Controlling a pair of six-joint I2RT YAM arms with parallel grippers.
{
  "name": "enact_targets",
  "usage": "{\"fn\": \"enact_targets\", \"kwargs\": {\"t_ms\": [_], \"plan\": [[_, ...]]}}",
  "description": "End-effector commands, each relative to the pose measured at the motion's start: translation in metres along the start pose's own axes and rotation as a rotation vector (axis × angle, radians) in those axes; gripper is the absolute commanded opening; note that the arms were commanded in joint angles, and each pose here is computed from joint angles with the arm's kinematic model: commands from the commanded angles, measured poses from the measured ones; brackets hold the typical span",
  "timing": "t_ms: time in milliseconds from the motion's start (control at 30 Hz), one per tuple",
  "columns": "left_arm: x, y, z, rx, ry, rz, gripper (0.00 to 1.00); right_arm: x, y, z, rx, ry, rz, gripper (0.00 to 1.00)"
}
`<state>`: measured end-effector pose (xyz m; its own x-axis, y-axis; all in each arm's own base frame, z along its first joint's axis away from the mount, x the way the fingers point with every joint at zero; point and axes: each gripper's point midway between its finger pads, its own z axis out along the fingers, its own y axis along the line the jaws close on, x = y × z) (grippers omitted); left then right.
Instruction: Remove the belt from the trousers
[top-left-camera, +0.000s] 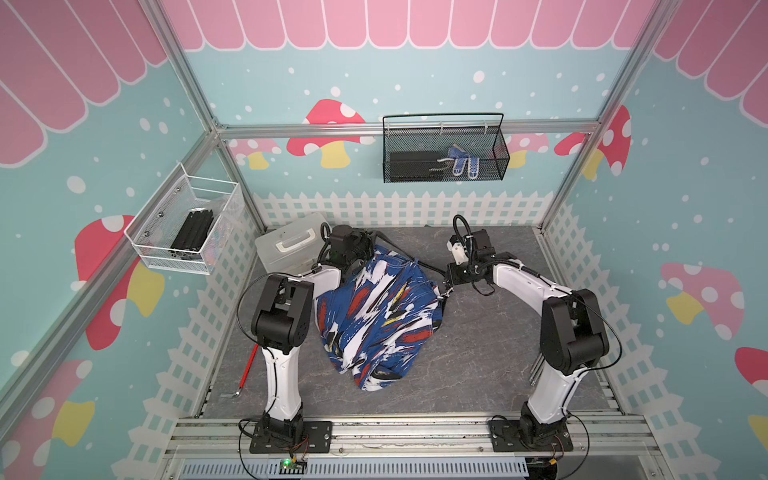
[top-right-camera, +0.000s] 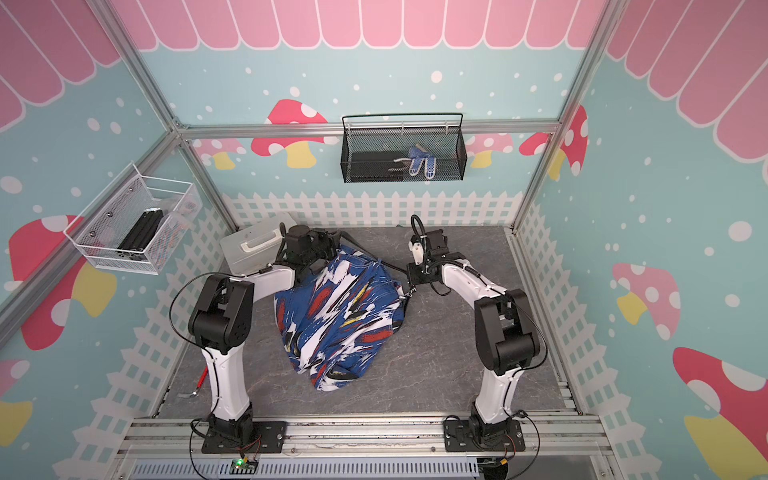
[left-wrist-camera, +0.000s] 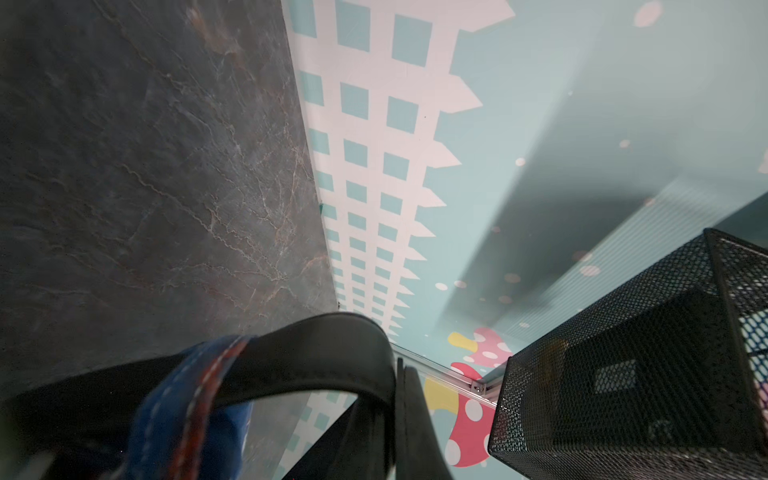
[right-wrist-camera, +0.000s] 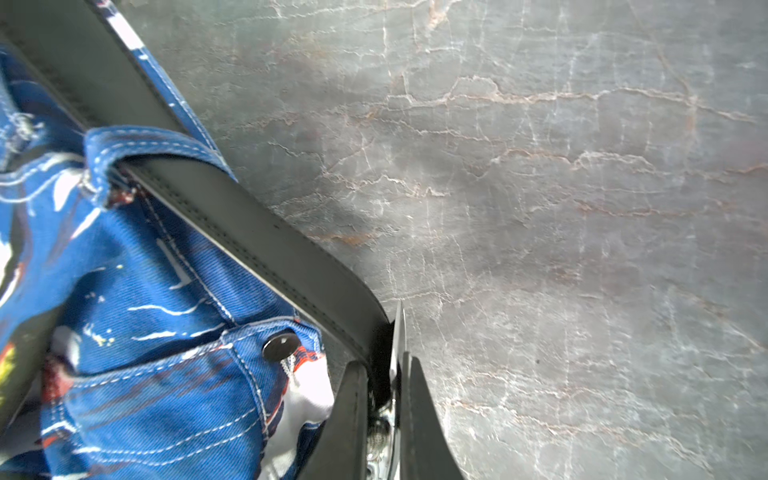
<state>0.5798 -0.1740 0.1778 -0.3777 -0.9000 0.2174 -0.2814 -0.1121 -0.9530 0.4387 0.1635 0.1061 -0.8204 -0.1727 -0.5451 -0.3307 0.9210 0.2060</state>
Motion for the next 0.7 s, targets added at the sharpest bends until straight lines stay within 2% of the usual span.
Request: {"fn": "enact_targets", "kwargs": {"t_ms": [0, 100, 167, 367, 667], "plan": [[-0.149, -0.166, -0.099, 0.601, -0.545, -0.113, 0.00, 0.139, -0.083, -0.020, 0.299, 0.507, 0.109, 0.00], [-0.140, -0.157, -0.082, 0.506, -0.479, -0.084, 0.00, 0.133, -0.074, -0.012, 0.242, 0.474, 0.126, 0.00], [-0.128, -0.141, -0.070, 0.396, -0.438, -0.047, 0.00, 0.124, -0.066, -0.006, 0.189, 0.442, 0.145, 0.00], [-0.082, -0.055, -0.034, -0.045, -0.293, 0.112, 0.00, 0.100, -0.045, 0.003, 0.068, 0.371, 0.204, 0.00], [-0.026, 0.062, -0.019, -0.520, -0.087, 0.423, 0.00, 0.108, -0.027, 0.019, 0.006, 0.414, 0.207, 0.00]]}}
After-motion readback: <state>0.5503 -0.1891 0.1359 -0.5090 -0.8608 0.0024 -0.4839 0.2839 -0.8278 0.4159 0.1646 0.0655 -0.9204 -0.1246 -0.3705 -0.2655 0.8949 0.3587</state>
